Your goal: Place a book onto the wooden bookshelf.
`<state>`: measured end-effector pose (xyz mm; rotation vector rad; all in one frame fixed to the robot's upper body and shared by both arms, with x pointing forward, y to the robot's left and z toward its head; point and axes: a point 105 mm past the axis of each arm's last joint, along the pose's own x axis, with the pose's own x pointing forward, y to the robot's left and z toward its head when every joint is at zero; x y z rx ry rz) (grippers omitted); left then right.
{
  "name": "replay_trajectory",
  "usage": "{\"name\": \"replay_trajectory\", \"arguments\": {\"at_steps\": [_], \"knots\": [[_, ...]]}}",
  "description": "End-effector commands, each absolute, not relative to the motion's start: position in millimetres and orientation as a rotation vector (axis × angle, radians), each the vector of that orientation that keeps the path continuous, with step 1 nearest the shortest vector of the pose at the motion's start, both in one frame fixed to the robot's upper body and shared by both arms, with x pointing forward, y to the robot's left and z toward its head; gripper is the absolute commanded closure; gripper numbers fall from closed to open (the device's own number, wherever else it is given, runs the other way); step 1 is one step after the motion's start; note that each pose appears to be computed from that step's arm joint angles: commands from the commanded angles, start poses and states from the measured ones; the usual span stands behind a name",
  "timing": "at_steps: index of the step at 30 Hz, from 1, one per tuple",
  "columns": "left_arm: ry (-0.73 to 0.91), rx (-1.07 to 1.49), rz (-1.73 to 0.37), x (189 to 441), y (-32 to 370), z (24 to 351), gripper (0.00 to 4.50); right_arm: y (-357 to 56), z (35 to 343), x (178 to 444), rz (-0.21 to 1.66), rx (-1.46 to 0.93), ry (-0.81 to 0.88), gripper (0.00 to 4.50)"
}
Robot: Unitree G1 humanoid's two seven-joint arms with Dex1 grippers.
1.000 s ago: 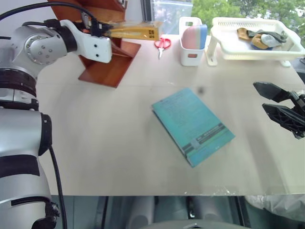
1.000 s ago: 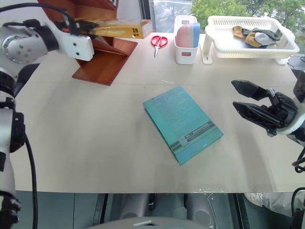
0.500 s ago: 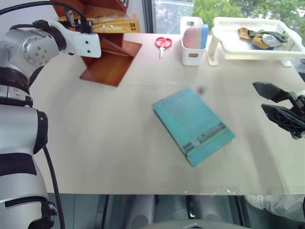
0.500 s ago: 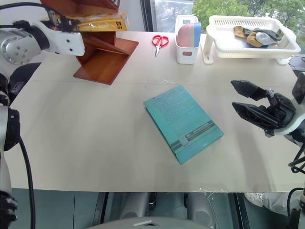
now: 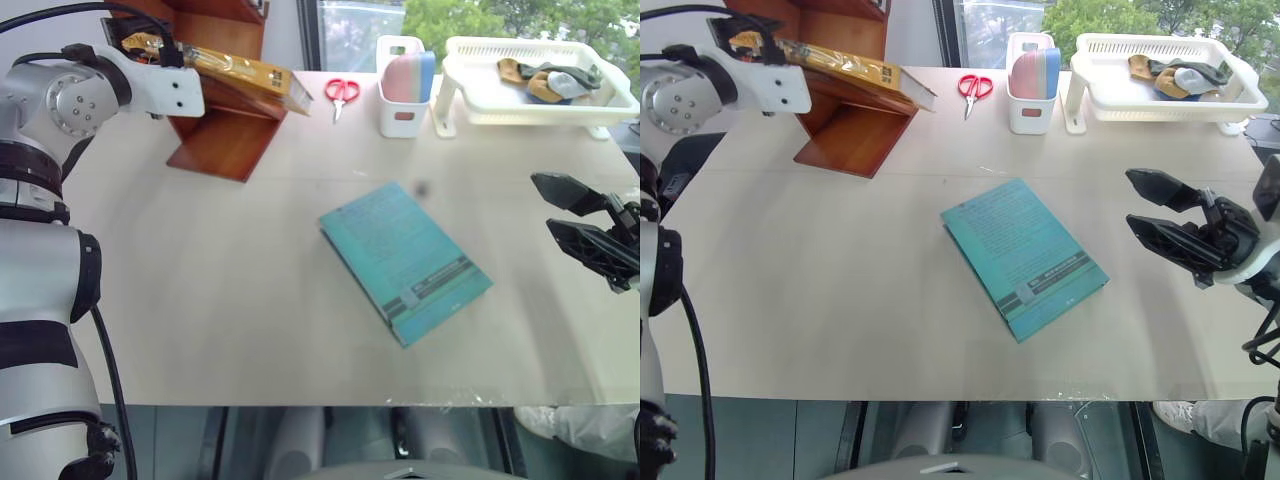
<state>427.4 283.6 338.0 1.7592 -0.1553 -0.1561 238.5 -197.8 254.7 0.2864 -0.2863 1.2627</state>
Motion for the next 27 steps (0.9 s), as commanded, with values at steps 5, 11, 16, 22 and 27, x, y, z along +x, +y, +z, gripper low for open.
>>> {"name": "replay_trajectory", "arguments": {"at_steps": [5, 11, 16, 22, 27], "knots": [[-0.176, 1.742, -0.096, 418, 297, 354, 0.13, -197, 260, 234, 1.271, 0.267, -0.324, 0.0], [-0.126, 1.726, -0.106, 418, 304, 342, 0.37, -197, 260, 236, 1.27, 0.266, -0.324, 0.0], [-0.11, 1.709, -0.07, 420, 308, 345, 2.33, -196, 260, 237, 1.269, 0.262, -0.328, 0.0], [-0.085, 1.719, -0.04, 419, 314, 348, 4.48, -197, 257, 234, 1.259, 0.261, -0.329, 0.0], [-0.065, 1.723, 0.02, 418, 322, 354, 4.48, -196, 255, 234, 1.251, 0.262, -0.332, 0.0]]}}
